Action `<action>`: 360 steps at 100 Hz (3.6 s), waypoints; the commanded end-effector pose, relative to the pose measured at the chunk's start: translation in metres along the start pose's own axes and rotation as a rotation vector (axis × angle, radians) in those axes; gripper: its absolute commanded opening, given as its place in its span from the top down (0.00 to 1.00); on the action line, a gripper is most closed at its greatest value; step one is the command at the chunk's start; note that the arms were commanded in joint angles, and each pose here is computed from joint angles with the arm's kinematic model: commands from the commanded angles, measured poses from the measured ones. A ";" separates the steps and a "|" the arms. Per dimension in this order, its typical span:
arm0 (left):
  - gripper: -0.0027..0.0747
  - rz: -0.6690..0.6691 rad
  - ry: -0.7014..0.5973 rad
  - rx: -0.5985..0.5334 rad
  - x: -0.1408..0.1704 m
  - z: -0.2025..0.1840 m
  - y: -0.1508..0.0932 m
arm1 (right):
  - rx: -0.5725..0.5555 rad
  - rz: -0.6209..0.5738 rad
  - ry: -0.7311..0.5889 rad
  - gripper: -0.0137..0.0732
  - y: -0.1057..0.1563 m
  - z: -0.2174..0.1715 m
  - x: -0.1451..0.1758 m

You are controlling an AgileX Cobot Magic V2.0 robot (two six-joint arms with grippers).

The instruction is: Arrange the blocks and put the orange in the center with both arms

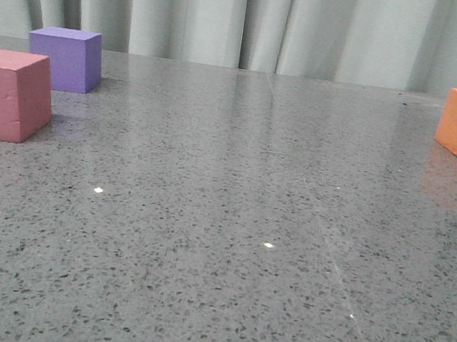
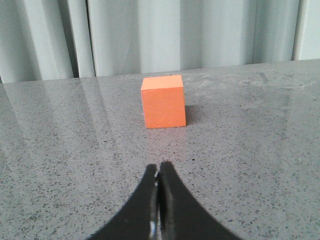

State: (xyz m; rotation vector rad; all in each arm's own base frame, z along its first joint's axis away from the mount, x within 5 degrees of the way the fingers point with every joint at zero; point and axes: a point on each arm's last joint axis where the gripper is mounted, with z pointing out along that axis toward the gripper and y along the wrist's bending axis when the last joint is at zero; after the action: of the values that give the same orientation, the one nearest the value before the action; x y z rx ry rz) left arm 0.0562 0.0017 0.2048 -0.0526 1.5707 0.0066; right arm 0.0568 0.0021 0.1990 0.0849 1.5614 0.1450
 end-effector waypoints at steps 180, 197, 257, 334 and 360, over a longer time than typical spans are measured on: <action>0.99 -0.007 -0.041 0.024 -0.180 0.030 -0.007 | 0.032 -0.005 0.109 0.98 0.023 0.026 -0.163; 0.99 -0.008 0.058 0.026 -0.194 0.065 -0.008 | 0.046 -0.005 0.198 0.98 0.025 0.054 -0.178; 0.20 -0.017 0.142 0.025 -0.195 0.102 -0.007 | 0.055 -0.005 0.258 0.17 0.025 0.080 -0.183; 0.09 -0.065 0.255 0.034 -0.177 0.125 -0.008 | 0.060 0.005 0.301 0.19 0.032 0.130 -0.229; 0.09 -0.076 0.273 0.034 -0.174 0.132 -0.008 | 0.095 -0.010 0.543 0.19 0.033 0.196 -0.240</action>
State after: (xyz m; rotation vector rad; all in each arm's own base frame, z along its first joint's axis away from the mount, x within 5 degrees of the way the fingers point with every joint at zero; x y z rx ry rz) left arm 0.1874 0.0031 0.3605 -0.0663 1.9482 -0.0745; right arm 0.2371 0.0084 0.4232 0.1338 2.1453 0.1037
